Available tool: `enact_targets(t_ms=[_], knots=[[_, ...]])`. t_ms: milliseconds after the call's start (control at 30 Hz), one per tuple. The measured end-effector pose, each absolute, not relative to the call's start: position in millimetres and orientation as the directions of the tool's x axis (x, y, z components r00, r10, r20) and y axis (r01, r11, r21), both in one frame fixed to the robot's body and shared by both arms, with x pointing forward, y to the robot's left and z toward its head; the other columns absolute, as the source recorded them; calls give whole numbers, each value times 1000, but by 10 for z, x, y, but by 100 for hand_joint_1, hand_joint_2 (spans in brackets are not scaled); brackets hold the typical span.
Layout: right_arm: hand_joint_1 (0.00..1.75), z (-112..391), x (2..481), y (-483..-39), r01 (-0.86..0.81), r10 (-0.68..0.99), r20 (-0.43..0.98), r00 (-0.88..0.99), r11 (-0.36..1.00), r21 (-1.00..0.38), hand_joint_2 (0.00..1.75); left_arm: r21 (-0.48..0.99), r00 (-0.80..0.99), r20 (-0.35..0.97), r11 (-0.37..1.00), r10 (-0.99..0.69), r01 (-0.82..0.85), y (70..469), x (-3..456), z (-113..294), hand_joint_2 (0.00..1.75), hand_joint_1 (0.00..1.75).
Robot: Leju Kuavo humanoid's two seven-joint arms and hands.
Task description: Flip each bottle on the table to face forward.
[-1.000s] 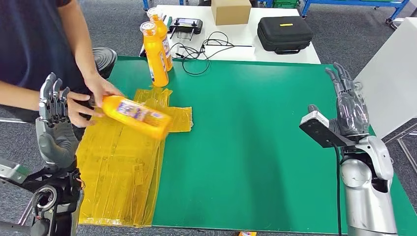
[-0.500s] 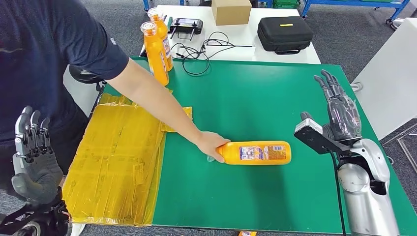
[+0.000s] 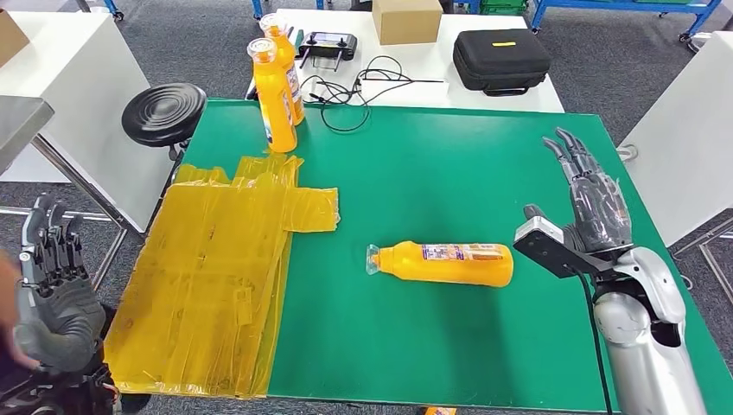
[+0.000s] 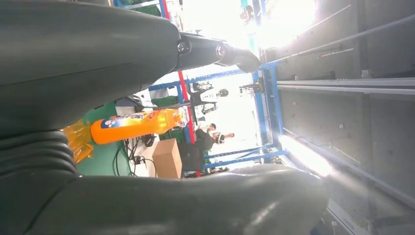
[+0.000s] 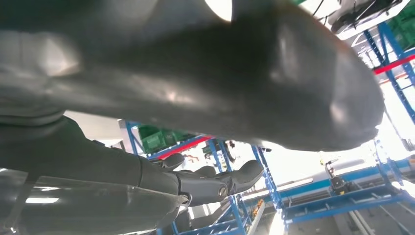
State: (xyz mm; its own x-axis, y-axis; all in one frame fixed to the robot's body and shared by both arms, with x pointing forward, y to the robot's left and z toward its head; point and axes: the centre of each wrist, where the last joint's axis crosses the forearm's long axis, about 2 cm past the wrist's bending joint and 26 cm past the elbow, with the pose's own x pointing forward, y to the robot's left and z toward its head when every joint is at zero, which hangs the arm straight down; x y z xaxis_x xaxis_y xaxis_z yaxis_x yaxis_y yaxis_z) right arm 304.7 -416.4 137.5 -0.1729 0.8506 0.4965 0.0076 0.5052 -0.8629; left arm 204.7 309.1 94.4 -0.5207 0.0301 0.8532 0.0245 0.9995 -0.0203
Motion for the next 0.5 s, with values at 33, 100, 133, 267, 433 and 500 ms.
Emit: enact_targets(t_ms=[33, 100, 133, 267, 433, 500], knots=[[0, 1371, 3028, -4170, 3, 849, 499, -172, 507, -862, 0, -23, -520, 853, 1000, 30, 21, 3095, 2029, 945, 0, 0], [0, 1366, 2996, -4178, -8, 849, 502, -162, 508, -861, 87, -23, -520, 853, 1000, 29, 18, 3108, 2010, 952, 0, 0], [0, 1364, 2980, -4184, -15, 852, 501, -154, 505, -863, 131, -22, -521, 853, 1000, 28, 19, 3117, 2011, 957, 0, 0], [0, 1366, 2928, -4252, -71, 880, 459, -123, 453, -888, 175, -21, -527, 849, 999, 34, 30, 3155, 2108, 1003, 0, 0], [0, 1360, 2980, -4287, -155, 914, 388, -117, 369, -916, 175, -27, -541, 840, 998, 51, 52, 3151, 2351, 1083, 0, 0], [0, 1363, 3019, -4304, -204, 921, 373, -117, 345, -916, 175, -32, -546, 835, 997, 64, 67, 3134, 2483, 1125, 0, 0]])
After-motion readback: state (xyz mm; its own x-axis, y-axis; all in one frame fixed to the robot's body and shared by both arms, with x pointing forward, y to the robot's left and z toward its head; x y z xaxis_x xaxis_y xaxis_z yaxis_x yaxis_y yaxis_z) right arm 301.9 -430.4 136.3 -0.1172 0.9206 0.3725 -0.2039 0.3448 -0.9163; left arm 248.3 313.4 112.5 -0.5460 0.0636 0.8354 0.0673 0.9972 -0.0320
